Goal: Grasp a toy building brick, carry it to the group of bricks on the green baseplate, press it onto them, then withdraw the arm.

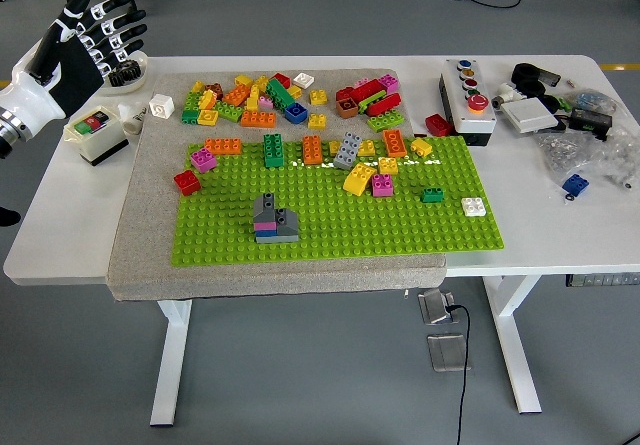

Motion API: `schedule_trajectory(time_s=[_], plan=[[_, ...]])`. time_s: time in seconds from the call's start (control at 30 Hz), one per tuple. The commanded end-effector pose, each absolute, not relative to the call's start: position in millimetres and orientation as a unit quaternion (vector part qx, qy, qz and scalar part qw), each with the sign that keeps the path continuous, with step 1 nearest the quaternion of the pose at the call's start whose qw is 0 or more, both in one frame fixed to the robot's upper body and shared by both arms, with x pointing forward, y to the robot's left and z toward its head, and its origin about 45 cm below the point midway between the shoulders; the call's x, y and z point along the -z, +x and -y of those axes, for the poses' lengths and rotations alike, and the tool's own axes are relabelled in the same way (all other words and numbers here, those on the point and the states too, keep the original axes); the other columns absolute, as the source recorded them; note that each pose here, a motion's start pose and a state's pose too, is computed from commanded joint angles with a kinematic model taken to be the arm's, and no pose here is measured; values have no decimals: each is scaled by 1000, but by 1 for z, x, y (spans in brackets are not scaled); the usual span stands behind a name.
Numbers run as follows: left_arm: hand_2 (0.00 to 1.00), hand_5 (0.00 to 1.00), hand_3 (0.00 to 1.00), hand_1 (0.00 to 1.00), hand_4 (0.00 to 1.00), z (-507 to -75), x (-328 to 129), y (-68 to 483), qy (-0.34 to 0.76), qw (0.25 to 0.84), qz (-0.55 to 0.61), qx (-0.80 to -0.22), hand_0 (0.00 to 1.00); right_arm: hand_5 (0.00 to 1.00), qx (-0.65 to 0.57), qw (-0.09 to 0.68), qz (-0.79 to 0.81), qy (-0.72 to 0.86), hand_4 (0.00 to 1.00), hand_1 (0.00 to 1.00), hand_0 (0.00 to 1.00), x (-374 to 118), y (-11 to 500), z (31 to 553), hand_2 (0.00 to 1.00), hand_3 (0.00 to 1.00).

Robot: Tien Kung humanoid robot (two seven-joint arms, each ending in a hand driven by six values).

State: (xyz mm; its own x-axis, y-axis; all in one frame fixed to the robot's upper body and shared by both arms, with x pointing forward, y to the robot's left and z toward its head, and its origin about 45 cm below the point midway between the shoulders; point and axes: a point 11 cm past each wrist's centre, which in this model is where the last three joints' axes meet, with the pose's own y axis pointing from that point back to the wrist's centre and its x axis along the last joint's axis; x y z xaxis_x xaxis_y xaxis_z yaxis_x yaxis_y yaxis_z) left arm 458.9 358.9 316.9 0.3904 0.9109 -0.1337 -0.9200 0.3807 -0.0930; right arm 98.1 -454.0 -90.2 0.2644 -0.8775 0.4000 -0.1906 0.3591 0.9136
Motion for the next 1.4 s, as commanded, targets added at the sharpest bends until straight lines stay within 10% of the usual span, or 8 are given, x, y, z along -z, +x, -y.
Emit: schedule_trajectory(time_s=[1.4], plan=[[860, 731, 877, 931, 998, -375, -313, 458, -72, 814, -31, -576, 998, 509, 278, 622, 539, 495, 801, 639, 737, 91, 97, 453, 690, 556]])
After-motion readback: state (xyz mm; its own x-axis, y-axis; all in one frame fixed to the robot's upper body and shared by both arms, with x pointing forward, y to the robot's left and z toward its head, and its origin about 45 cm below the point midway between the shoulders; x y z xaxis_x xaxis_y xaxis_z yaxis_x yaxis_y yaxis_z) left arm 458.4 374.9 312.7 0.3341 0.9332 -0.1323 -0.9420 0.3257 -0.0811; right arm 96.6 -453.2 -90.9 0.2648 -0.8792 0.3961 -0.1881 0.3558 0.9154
